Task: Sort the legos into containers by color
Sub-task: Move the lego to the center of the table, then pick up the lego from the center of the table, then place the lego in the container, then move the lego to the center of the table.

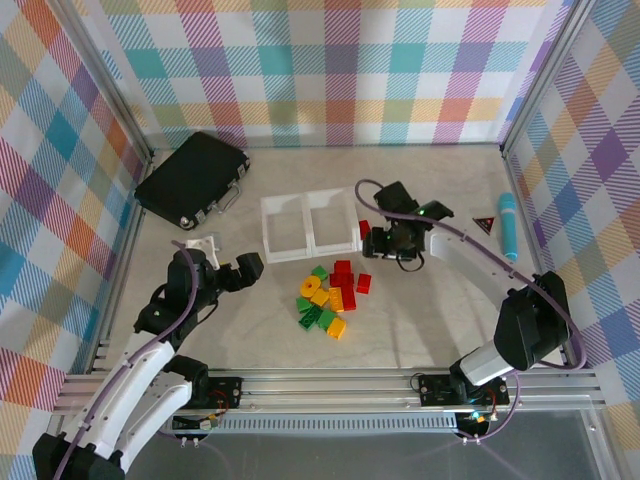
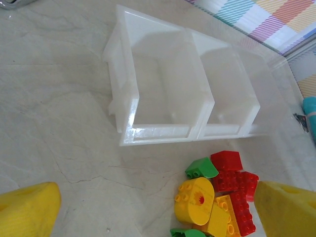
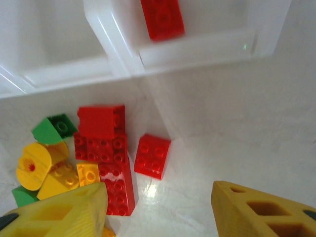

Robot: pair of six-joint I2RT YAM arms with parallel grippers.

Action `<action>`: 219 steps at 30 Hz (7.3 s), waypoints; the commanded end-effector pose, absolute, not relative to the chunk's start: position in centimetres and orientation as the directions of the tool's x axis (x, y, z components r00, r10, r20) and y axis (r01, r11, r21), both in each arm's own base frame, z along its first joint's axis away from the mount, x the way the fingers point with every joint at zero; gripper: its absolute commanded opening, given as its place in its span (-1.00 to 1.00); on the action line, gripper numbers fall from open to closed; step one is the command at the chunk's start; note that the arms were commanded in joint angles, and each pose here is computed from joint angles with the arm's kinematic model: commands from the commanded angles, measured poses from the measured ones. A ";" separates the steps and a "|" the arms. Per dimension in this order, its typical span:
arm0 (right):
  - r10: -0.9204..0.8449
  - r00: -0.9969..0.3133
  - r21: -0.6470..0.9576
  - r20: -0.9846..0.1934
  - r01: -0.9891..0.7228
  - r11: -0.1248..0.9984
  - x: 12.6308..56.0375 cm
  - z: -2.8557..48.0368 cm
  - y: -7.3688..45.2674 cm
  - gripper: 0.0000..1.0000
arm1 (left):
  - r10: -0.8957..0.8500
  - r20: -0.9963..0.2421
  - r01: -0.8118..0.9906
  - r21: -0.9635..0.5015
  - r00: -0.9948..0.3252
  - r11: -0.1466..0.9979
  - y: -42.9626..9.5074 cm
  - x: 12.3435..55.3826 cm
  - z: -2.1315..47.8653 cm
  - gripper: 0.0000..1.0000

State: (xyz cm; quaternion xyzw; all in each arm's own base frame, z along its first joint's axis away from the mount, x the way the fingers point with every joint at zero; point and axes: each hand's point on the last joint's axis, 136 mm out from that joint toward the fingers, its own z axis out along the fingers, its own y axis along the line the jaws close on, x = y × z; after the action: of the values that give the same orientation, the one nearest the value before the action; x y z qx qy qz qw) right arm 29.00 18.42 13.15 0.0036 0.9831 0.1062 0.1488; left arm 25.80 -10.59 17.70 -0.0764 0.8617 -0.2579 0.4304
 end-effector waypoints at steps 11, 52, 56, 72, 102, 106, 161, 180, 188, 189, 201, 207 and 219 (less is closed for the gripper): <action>0.104 -0.972 0.176 -0.213 0.067 0.982 27.6 7.0 20.6 0.13 | -0.349 -0.695 0.159 -0.553 -0.629 0.818 -12.1 25.5 18.7 0.99; 0.156 -0.968 0.105 -0.195 0.138 0.985 28.8 3.8 22.5 0.03 | -0.337 -0.698 0.157 -0.541 -0.632 0.826 -11.6 24.3 18.4 1.00; 0.152 -0.970 0.088 -0.190 0.137 0.987 28.7 3.3 22.3 0.01 | -0.338 -0.697 0.156 -0.542 -0.633 0.826 -11.6 24.4 18.4 0.99; 0.125 -0.970 -0.007 -0.207 0.130 0.992 28.2 3.5 19.3 -0.18 | -0.336 -0.696 0.152 -0.539 -0.634 0.828 -11.6 24.4 18.2 1.00; 0.034 -0.960 -0.003 -0.278 0.036 0.999 29.8 7.0 19.7 -0.47 | -0.336 -0.694 0.145 -0.536 -0.637 0.832 -11.6 24.6 18.2 0.99; -0.011 -0.930 0.011 -0.368 -0.016 1.000 31.8 11.4 19.8 -0.47 | -0.335 -0.693 0.142 -0.535 -0.639 0.833 -11.5 24.6 18.1 0.99; -0.046 -0.890 0.216 -0.453 -0.160 0.963 40.8 17.9 19.0 0.08 | -0.368 -0.671 0.073 -0.532 -0.644 0.843 -10.3 23.3 18.2 0.99; -0.115 -0.956 0.271 -0.268 -0.190 0.944 23.7 12.3 23.2 0.26 | -0.365 -0.646 0.101 -0.567 -0.671 0.818 -12.0 24.6 17.1 0.99; -0.191 -0.967 0.173 -0.168 -0.220 0.960 21.9 7.8 24.2 0.28 | -0.366 -0.652 0.106 -0.567 -0.664 0.817 -11.9 24.4 17.5 1.00; -0.198 -0.967 0.163 -0.160 -0.224 0.961 21.8 7.5 24.3 0.29 | -0.368 -0.653 0.104 -0.566 -0.662 0.818 -11.9 24.4 17.5 0.99; -0.239 -0.967 0.107 -0.084 -0.247 0.963 22.3 4.3 25.6 0.30 | -0.364 -0.659 0.101 -0.557 -0.658 0.824 -11.6 24.1 17.6 0.99; -0.246 -0.966 0.092 -0.076 -0.253 0.963 22.7 3.6 26.0 0.25 | -0.362 -0.657 0.101 -0.556 -0.661 0.825 -11.6 24.0 17.4 0.99; -0.257 -0.964 -0.020 -0.060 -0.256 0.966 22.8 2.7 24.1 0.12 | -0.358 -0.660 0.095 -0.547 -0.661 0.832 -11.3 23.8 17.3 1.00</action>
State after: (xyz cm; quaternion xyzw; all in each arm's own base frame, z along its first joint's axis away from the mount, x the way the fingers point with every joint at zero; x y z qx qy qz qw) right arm 22.86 24.74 2.36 -0.1232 0.9918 0.0150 0.0296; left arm 24.25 -11.21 17.88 -0.0793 0.8621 -0.2822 0.4134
